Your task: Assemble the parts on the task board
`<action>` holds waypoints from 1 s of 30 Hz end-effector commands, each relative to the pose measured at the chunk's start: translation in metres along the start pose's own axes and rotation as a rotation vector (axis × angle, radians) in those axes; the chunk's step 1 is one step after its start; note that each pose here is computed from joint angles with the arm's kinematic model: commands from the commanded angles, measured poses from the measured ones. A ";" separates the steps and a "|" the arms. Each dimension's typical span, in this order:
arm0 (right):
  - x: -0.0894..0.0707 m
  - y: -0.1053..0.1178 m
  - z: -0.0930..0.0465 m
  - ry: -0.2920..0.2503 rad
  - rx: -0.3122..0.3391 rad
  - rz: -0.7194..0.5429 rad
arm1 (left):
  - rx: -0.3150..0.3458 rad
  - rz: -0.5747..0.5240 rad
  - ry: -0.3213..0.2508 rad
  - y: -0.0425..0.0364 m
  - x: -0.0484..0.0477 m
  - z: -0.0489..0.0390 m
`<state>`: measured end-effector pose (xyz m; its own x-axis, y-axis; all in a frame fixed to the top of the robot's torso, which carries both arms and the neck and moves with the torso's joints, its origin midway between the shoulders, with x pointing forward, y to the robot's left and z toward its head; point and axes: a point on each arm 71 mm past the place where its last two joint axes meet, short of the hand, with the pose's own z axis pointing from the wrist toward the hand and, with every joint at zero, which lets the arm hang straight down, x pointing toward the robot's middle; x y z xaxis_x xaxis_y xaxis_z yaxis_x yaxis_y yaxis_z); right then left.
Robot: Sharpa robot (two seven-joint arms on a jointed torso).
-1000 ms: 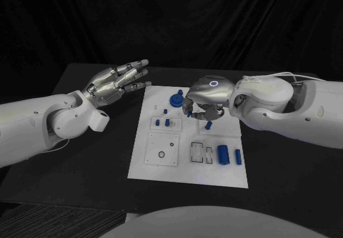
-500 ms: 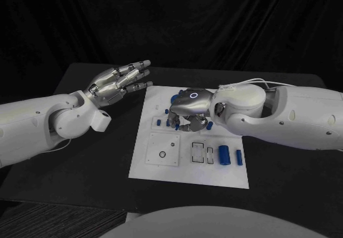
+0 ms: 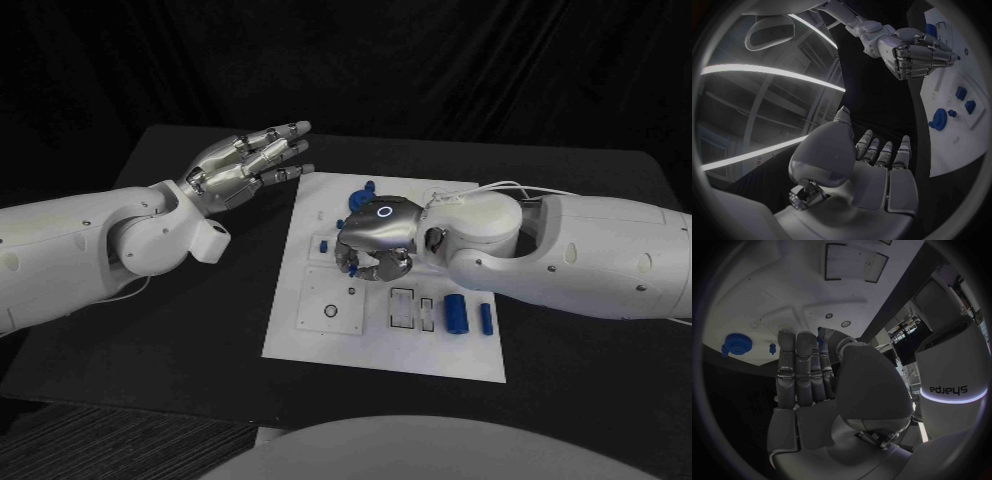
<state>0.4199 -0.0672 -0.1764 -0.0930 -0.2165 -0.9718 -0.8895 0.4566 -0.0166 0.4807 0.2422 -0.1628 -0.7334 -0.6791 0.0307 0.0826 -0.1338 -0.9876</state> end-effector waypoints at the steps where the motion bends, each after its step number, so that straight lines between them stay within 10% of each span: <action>1: -0.002 0.003 0.000 -0.061 0.007 -0.044 | 0.009 -0.011 0.006 -0.0002 0.0010 0.0009; 30: 0.014 0.007 -0.007 -0.028 0.036 -0.017 | -0.015 -0.018 0.019 0.0019 0.0010 0.0021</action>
<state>0.4097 -0.0724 -0.1882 -0.0709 -0.1971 -0.9778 -0.8831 0.4683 -0.0304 0.4822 0.2415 -0.1647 -0.7379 -0.6741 0.0326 0.0650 -0.1190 -0.9908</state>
